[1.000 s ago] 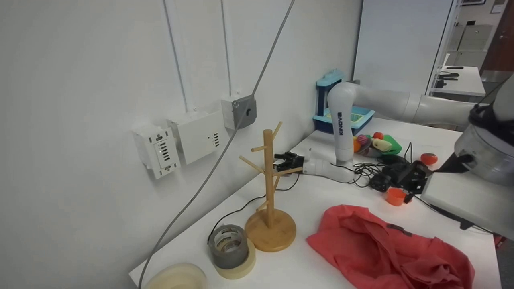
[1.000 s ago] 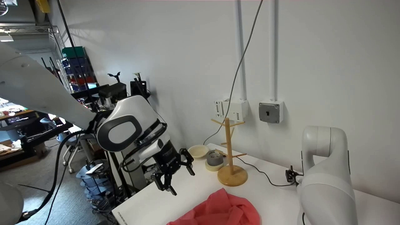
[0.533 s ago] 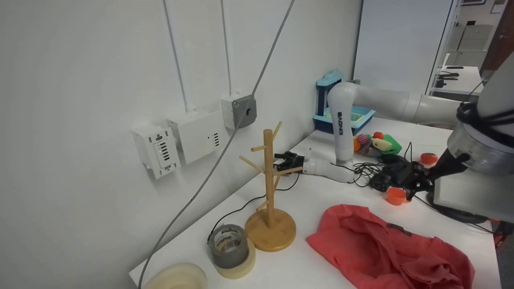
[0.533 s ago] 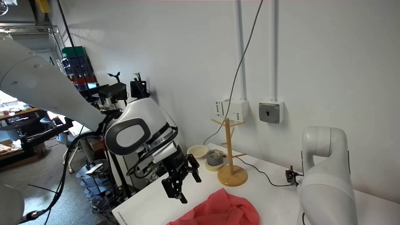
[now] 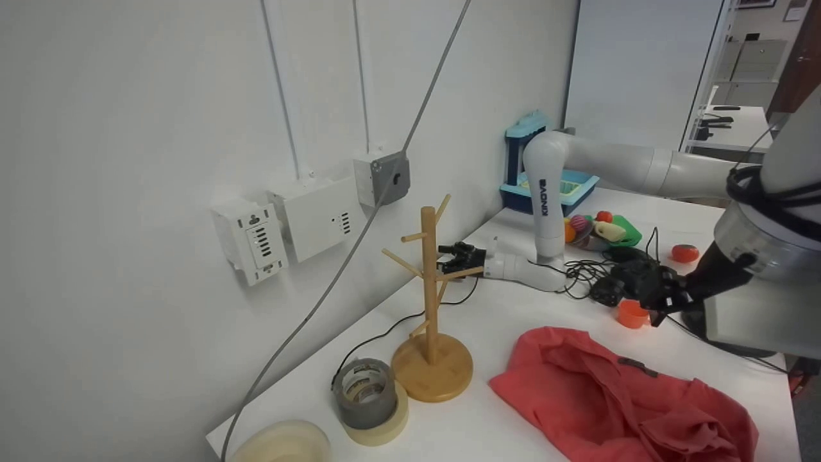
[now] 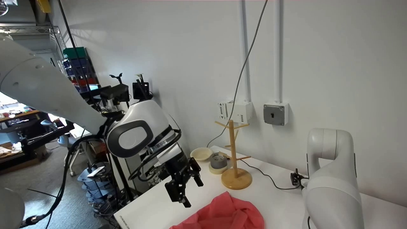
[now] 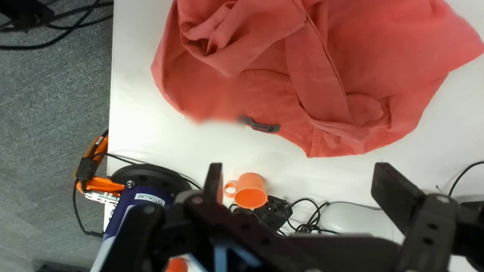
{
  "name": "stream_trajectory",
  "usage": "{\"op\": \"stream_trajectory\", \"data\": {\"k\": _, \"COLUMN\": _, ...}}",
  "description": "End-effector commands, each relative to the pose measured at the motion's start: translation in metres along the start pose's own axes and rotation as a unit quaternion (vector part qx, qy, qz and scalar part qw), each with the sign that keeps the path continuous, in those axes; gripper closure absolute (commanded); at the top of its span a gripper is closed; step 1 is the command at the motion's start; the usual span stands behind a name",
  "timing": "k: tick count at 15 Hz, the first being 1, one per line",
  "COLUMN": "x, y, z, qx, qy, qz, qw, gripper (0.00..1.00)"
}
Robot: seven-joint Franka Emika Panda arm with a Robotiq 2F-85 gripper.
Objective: Fold the pink object from the left end
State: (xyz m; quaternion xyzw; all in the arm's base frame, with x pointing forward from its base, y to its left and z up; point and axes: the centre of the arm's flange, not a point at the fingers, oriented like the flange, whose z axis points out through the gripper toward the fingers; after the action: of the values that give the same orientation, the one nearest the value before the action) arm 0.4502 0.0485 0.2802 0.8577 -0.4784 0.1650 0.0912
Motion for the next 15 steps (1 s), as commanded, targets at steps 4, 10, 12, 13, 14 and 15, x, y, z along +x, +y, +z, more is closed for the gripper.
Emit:
{"op": "stream_trajectory", "data": {"k": 4, "x": -0.006, "y": 0.015, "z": 0.016, "qx": 0.049, "qy": -0.034, "qz": -0.152, "qw": 0.9866, "gripper": 0.0}}
{"op": "stream_trajectory", "data": {"k": 10, "x": -0.017, "y": 0.018, "z": 0.017, "qx": 0.053, "qy": -0.026, "qz": -0.214, "qw": 0.975, "gripper": 0.0}}
{"op": "stream_trajectory", "data": {"k": 12, "x": -0.019, "y": 0.022, "z": 0.021, "qx": 0.059, "qy": -0.042, "qz": -0.23, "qw": 0.9705, "gripper": 0.0}}
{"op": "stream_trajectory", "data": {"k": 13, "x": -0.019, "y": 0.022, "z": 0.022, "qx": 0.062, "qy": -0.048, "qz": -0.232, "qw": 0.9694, "gripper": 0.0}}
{"op": "stream_trajectory", "data": {"k": 14, "x": -0.018, "y": 0.02, "z": 0.023, "qx": 0.068, "qy": -0.054, "qz": -0.252, "qw": 0.9638, "gripper": 0.0}}
{"op": "stream_trajectory", "data": {"k": 15, "x": -0.018, "y": 0.018, "z": 0.028, "qx": 0.068, "qy": -0.061, "qz": -0.267, "qw": 0.9594, "gripper": 0.0}}
